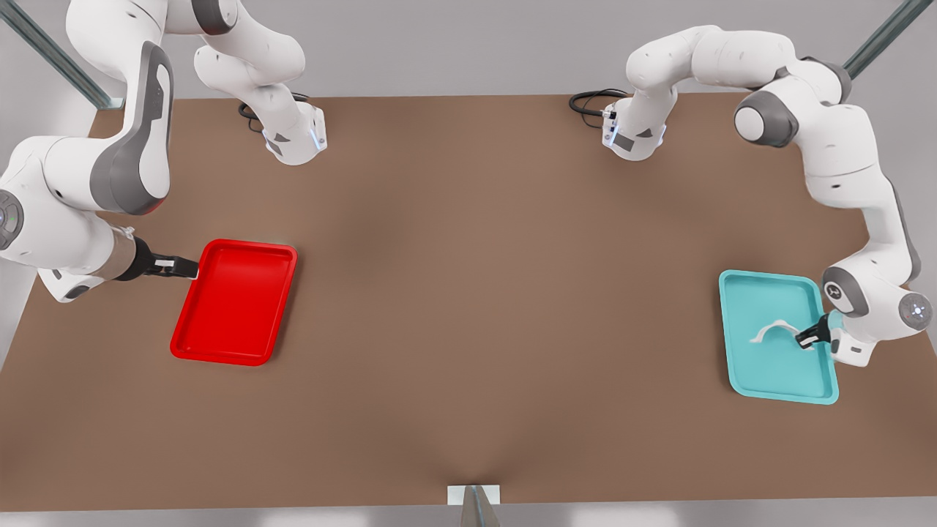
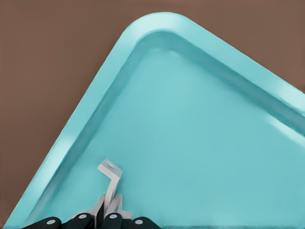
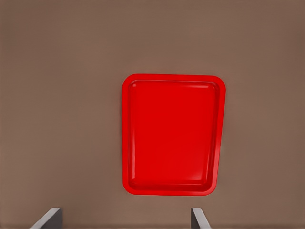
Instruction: Take the drainage pipe clamp from the left arm, pass it to the right arm, and place it in the plate on the right side
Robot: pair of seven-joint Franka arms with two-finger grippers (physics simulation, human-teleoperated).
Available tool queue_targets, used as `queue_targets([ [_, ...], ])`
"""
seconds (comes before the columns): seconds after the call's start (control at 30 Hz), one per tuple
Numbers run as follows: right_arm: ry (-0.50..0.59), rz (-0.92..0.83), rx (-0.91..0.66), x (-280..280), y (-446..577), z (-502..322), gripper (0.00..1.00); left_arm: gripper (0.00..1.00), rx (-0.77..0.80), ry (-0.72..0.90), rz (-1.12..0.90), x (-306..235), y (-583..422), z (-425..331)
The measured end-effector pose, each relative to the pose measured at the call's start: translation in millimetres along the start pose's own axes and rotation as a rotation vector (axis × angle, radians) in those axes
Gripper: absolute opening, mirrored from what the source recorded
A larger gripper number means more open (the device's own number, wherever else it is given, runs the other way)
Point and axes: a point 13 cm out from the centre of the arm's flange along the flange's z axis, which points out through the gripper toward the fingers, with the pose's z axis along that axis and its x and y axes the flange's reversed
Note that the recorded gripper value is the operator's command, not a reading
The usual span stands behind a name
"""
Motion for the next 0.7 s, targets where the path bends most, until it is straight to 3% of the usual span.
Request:
queue_targets([
  [0.1,0.001,0.001,0.000,0,-1,0,1.00,0.21,0.008,-0.005,0.018,0,-12,-27],
  [0.23,0.003,0.001,0.001,0,0,2,1.00,0.21,0.015,-0.057,0.186,16,-134,-133],
  [0.37,0.008,0.000,-0.002,-2,1,5,1.00,0.21,0.015,-0.030,0.358,79,-274,-177],
  [0.53,0.053,-0.054,-0.080,-29,56,53,1.00,0.21,0.016,0.031,0.408,153,-382,-175],
  [0.7,0.062,-0.308,-0.178,-56,193,124,1.00,0.21,0.022,0.051,0.431,246,-495,-180],
])
